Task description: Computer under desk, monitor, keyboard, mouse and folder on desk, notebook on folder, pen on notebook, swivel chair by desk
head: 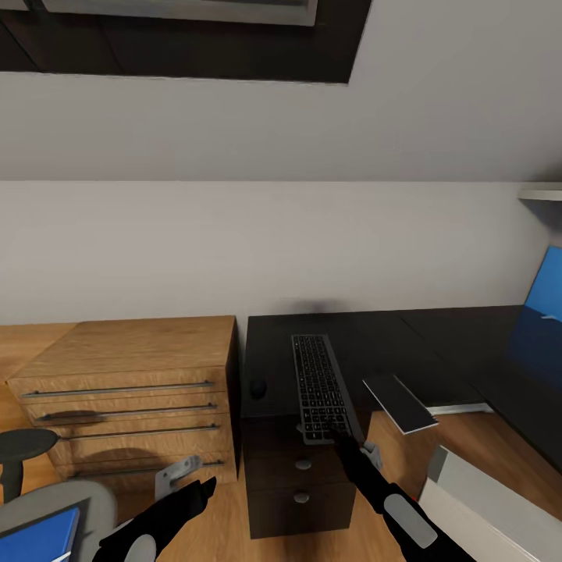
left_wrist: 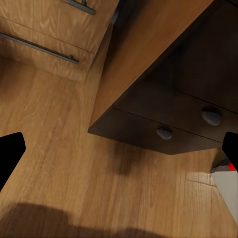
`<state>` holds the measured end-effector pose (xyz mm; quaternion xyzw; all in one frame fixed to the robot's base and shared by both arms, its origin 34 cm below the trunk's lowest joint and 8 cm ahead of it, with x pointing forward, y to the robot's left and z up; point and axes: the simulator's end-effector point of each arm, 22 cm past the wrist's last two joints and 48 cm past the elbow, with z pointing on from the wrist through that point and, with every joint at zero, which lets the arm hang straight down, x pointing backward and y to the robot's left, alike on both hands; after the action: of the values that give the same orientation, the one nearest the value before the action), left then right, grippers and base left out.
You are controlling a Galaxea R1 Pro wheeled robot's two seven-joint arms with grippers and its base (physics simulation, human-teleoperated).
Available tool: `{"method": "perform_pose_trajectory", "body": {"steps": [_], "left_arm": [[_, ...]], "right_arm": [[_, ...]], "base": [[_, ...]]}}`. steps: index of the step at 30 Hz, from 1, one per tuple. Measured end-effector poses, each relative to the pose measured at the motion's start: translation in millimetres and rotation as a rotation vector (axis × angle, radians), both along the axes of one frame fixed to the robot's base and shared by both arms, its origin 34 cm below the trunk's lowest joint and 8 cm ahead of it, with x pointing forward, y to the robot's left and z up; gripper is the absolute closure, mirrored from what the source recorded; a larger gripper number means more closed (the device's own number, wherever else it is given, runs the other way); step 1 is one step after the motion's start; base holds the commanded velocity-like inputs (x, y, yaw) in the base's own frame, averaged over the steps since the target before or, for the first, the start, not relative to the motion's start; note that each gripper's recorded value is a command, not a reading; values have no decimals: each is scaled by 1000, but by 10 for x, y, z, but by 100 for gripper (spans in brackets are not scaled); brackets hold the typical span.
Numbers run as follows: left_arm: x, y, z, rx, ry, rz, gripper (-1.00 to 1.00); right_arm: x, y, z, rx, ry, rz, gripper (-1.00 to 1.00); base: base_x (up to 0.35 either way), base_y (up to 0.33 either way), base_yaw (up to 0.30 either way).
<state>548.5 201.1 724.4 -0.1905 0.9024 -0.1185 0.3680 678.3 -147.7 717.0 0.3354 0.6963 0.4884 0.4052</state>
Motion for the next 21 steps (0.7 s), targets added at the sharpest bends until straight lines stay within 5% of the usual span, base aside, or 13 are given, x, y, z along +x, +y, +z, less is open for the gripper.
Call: {"method": "perform_pose_trajectory", "body": {"steps": [21], "left_arm": [[-18,-19,87,-2,17,1,-100]], "right_arm": [[72,28,312,3,-41,0,100]], "base": [[0,0,0]]}}
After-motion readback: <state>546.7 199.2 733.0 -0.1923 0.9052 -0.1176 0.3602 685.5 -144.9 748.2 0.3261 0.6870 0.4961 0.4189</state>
